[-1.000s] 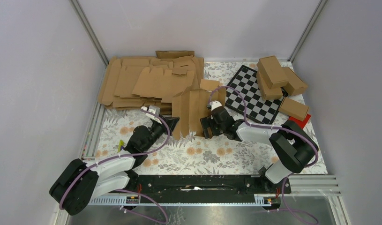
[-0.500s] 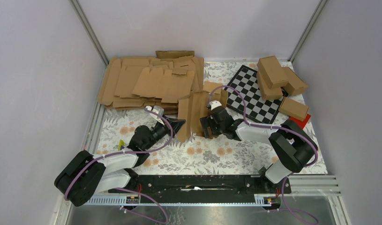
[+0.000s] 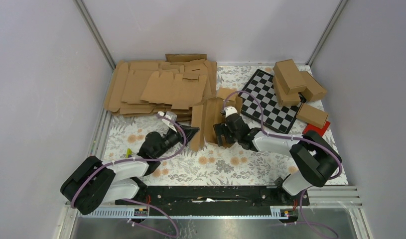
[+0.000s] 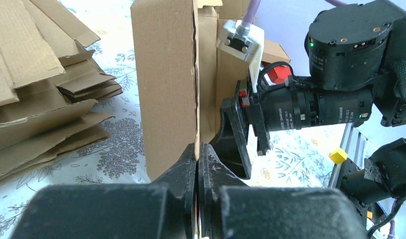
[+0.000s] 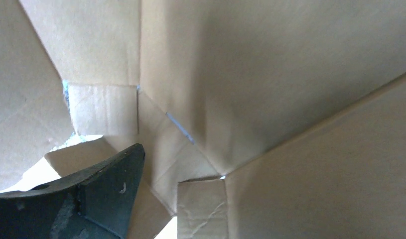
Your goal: Fold the paper box
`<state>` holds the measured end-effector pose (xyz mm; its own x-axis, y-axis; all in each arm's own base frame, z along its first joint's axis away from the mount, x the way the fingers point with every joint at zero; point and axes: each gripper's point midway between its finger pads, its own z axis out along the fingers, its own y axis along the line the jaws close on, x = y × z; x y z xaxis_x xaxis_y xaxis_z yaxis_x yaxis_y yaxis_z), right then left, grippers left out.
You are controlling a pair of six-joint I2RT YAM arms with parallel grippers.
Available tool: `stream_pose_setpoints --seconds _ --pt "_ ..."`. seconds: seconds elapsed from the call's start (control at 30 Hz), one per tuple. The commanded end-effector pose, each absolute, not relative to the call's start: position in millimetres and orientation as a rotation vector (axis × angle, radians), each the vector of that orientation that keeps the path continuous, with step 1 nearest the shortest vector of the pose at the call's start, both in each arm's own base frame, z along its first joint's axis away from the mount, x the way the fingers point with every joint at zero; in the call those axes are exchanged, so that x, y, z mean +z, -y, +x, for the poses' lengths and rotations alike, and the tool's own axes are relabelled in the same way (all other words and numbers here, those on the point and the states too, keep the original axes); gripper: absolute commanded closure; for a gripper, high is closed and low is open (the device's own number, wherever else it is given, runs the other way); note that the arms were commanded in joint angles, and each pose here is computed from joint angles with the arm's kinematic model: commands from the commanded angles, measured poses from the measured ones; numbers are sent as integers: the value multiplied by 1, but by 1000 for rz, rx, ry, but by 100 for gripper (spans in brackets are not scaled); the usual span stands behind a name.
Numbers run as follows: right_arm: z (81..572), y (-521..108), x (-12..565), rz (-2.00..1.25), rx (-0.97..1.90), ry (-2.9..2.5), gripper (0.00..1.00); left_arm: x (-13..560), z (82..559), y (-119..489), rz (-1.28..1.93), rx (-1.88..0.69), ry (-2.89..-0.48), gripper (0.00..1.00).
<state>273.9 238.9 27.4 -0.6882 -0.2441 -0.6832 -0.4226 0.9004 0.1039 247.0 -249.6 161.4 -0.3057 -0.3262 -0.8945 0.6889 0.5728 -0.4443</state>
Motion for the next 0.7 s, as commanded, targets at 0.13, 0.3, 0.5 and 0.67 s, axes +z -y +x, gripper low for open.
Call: stream_pose_setpoints --seconds 0.13,0.3,0.5,0.67 --pt "299 -216 48 -241 188 -2287 7 179 244 271 427 -1040 -1514 100" --pt "309 -188 62 -98 136 -2248 17 178 245 271 434 -1006 -1519 100" --pt "316 -179 94 -37 187 -2125 25 179 247 271 429 -989 -1518 100" --pt "323 -178 117 -38 182 -2070 32 181 247 268 420 -977 -1510 100"
